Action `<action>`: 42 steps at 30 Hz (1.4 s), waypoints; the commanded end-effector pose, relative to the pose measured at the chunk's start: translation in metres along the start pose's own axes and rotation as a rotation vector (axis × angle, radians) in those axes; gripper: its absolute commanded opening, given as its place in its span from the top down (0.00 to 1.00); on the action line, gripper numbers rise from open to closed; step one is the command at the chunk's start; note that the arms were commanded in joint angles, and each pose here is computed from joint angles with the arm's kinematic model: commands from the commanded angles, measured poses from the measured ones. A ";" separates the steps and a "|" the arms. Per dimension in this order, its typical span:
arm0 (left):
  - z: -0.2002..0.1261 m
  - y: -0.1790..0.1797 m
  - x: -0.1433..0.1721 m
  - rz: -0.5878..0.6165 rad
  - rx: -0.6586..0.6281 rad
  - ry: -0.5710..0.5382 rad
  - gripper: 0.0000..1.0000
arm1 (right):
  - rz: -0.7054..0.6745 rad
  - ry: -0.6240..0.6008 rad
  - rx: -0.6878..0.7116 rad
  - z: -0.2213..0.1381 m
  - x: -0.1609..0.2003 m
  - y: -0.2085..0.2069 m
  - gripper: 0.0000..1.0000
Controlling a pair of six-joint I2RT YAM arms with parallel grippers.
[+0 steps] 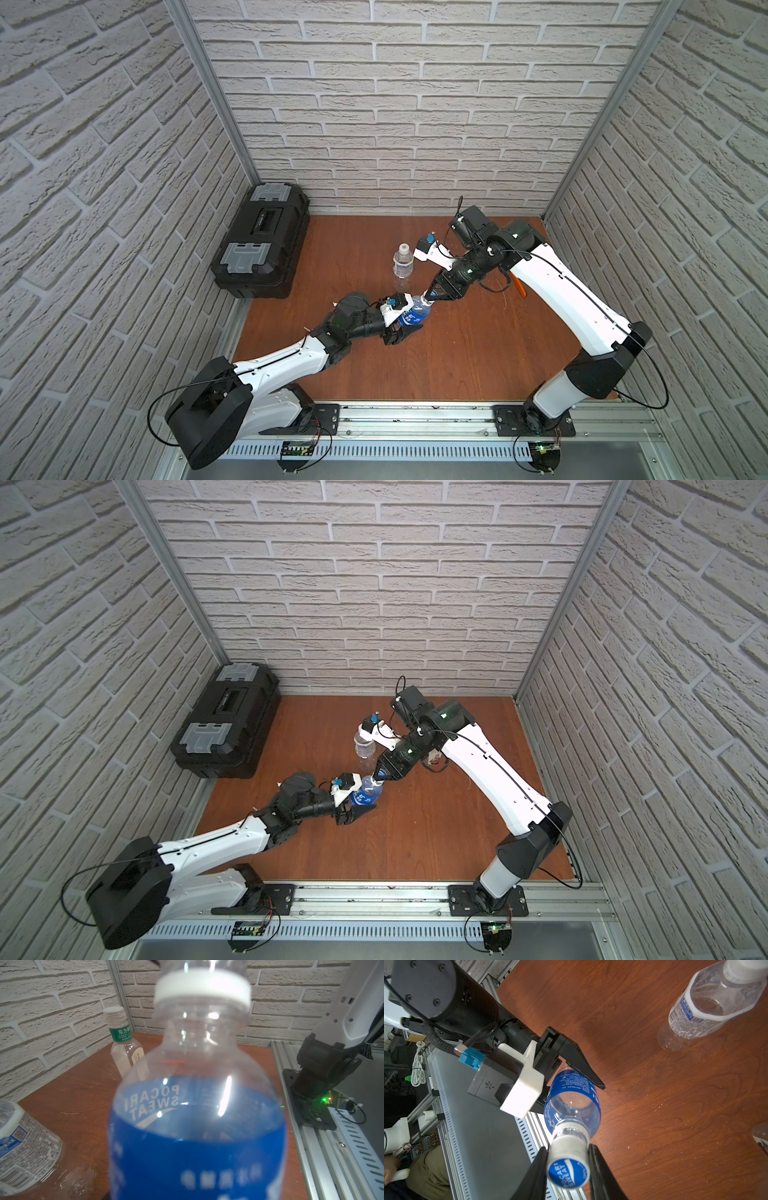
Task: Screw on the bottle caps
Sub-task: Screw the bottle cap onto the plastic bottle.
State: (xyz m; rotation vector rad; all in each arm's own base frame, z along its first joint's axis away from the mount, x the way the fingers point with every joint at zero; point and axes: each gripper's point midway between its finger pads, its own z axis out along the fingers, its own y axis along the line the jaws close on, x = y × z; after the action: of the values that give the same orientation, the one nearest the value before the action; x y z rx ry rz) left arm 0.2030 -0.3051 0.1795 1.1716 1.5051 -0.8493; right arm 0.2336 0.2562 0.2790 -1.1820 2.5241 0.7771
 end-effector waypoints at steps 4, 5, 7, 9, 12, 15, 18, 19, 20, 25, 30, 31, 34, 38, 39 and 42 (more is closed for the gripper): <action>-0.001 0.011 -0.054 0.051 -0.033 -0.154 0.40 | -0.046 0.038 -0.091 0.015 0.007 0.018 0.73; -0.001 0.010 -0.054 0.047 -0.031 -0.155 0.40 | -0.051 0.035 -0.069 0.014 0.006 0.015 0.72; -0.002 0.011 -0.055 0.038 -0.034 -0.158 0.40 | -0.053 0.046 -0.035 0.014 0.007 0.009 0.72; -0.003 0.010 -0.057 0.038 -0.032 -0.169 0.41 | -0.053 0.058 -0.017 0.016 0.008 0.004 0.71; -0.006 0.009 -0.064 0.038 -0.033 -0.199 0.40 | -0.052 0.060 -0.036 0.022 0.006 0.004 0.70; -0.006 0.009 -0.065 0.043 -0.031 -0.203 0.41 | -0.054 0.057 -0.066 0.026 0.004 0.007 0.70; -0.007 0.005 -0.065 0.052 -0.013 -0.204 0.40 | -0.050 0.057 -0.080 0.025 0.002 0.010 0.70; -0.007 0.002 -0.065 0.055 -0.003 -0.204 0.40 | -0.045 0.058 -0.086 0.024 0.001 0.010 0.69; -0.007 0.001 -0.065 0.063 0.000 -0.207 0.40 | -0.036 0.058 -0.091 0.023 0.000 0.010 0.68; -0.009 -0.001 -0.066 0.072 0.003 -0.221 0.40 | -0.010 0.044 -0.081 0.021 -0.004 0.005 0.67; -0.008 0.001 -0.066 0.072 -0.005 -0.214 0.39 | -0.006 0.039 -0.088 0.020 -0.008 0.005 0.67; -0.008 0.001 -0.065 0.072 -0.007 -0.212 0.40 | -0.005 0.038 -0.087 0.019 -0.008 0.005 0.67; -0.008 0.004 -0.064 0.068 -0.022 -0.210 0.40 | -0.011 0.037 -0.090 0.019 -0.008 0.006 0.65; -0.008 0.008 -0.064 0.065 -0.044 -0.213 0.40 | -0.020 0.031 -0.080 0.016 -0.007 0.006 0.61; -0.008 0.008 -0.063 0.064 -0.047 -0.213 0.40 | -0.023 0.025 -0.077 0.015 -0.008 0.006 0.61; -0.008 0.009 -0.063 0.059 -0.056 -0.213 0.40 | -0.024 0.011 -0.067 0.012 -0.010 0.005 0.61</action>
State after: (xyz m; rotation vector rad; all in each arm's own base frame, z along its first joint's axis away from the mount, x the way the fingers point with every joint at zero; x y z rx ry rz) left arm 0.2066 -0.3068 0.1908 1.1138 1.4940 -0.8689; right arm 0.2396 0.2688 0.2691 -1.2370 2.5269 0.8278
